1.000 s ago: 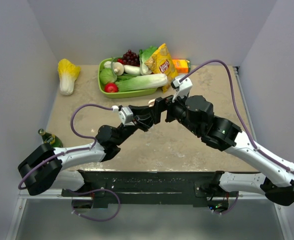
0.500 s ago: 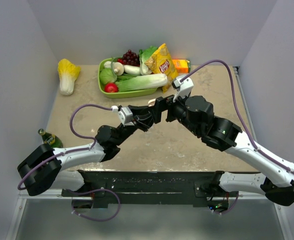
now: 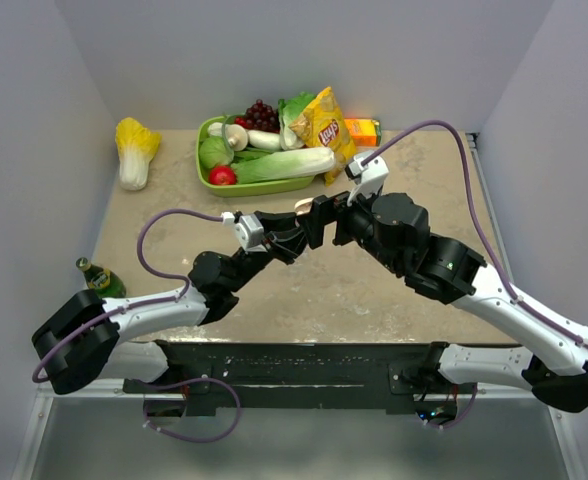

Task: Insert the wireless bluetooth earbuds into the charging case
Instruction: Place the earbud in the charging case.

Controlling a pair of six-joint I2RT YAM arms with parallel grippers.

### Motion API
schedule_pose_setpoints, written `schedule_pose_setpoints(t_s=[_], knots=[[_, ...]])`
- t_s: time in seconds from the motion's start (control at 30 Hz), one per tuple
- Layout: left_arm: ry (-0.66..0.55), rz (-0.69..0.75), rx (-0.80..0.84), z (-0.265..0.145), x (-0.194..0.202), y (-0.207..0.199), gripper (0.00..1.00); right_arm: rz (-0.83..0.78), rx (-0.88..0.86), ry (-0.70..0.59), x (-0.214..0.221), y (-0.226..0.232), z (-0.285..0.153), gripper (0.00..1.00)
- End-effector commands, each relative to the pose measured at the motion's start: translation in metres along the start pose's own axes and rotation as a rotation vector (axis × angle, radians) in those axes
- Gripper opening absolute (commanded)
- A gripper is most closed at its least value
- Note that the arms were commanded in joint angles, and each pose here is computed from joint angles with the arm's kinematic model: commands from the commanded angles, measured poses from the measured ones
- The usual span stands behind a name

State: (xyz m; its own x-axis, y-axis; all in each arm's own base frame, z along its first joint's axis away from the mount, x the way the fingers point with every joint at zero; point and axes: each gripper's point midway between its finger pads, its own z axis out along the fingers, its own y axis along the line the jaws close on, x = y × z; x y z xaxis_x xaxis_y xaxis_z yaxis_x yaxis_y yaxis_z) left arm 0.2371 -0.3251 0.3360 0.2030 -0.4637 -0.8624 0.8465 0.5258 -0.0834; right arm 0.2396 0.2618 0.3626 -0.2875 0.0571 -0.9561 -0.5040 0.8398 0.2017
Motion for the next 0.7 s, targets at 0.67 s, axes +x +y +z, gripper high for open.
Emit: schedule_pose_setpoints(t_s=[0.67], knots=[[-0.153,0.02,0.03,0.0007,-0.0498,-0.0079,0.0,-0.019,0.1,-0.04,-0.0101,-0.0243,-0.0096,0.98]])
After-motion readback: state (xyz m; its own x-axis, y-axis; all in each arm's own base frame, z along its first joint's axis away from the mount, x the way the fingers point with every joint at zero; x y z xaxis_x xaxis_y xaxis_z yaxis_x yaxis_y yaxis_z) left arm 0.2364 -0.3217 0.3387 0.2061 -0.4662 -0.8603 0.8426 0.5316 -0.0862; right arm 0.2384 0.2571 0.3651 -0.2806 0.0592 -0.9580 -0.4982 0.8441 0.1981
